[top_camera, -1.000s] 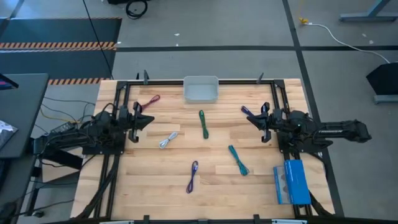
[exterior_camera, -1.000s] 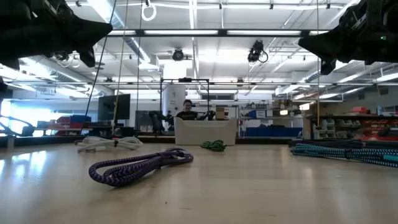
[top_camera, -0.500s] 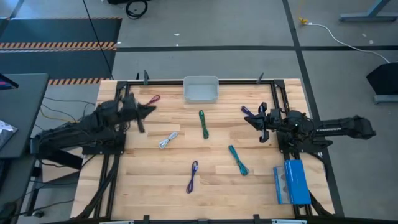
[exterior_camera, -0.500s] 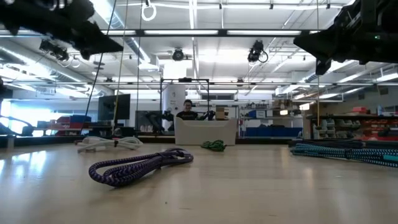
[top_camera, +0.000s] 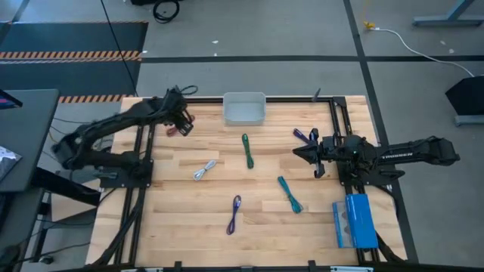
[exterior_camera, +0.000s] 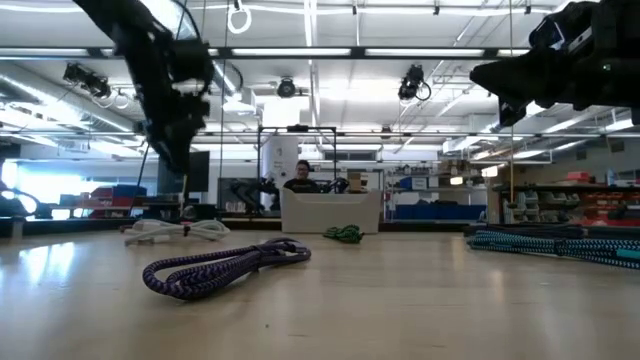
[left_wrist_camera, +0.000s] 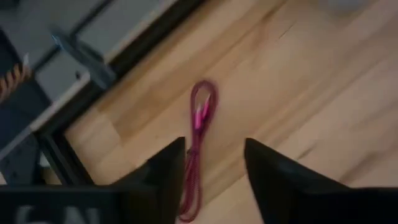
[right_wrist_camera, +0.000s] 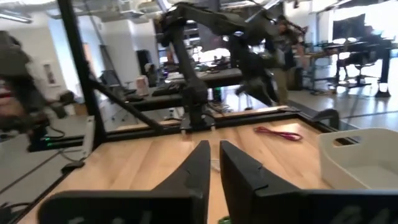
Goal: Pick and place USB-C Cables
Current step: Put the pink charger cable into the gray bin
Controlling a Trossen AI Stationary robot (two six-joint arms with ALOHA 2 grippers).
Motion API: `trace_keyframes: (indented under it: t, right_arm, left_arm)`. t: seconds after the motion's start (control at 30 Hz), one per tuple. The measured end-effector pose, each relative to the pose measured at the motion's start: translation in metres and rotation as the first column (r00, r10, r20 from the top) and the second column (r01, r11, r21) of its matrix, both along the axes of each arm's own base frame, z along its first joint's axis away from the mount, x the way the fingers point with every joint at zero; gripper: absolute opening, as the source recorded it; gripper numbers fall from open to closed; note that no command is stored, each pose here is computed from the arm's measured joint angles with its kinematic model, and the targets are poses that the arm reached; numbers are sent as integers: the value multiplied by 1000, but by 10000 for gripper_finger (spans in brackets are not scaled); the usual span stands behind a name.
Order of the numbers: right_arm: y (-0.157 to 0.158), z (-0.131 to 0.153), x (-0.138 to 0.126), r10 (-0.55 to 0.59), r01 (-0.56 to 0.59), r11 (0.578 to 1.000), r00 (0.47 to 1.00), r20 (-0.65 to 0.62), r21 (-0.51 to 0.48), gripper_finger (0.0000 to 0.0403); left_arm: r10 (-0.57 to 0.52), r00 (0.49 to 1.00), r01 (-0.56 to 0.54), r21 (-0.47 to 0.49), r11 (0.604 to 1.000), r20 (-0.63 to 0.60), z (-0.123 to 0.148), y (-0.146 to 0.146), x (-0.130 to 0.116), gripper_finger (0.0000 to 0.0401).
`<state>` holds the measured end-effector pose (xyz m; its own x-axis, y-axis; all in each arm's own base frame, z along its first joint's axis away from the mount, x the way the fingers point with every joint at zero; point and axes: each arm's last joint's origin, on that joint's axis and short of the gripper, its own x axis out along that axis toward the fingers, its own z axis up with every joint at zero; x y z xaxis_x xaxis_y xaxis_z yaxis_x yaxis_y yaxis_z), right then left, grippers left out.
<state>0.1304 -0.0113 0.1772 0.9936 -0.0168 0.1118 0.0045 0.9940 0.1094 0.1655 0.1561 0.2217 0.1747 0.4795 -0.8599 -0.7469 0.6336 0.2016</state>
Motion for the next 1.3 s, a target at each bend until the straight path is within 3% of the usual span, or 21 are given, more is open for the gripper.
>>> trace_keyframes:
  t: [0.13,0.33,0.7,1.1,1.3]
  right_arm:
    - [1,0,0,48,-48,999,999,0,0,70]
    - [2,1,0,71,-71,997,997,11,-2,85]
    - [4,1,0,150,-150,989,989,11,-1,85]
    - [4,1,0,153,-153,988,988,11,15,83]
    - [5,1,0,160,-160,986,987,11,43,83]
  left_arm:
    - [-8,998,0,-134,991,-56,-25,12,3,239]
    - [-54,992,33,-180,983,-110,-42,21,6,259]
    - [4,991,-31,-204,978,-132,-62,45,-2,234]
    - [-11,995,-16,-275,961,-96,-72,50,-4,226]
    - [64,977,-120,-277,953,-201,-80,52,-12,182]
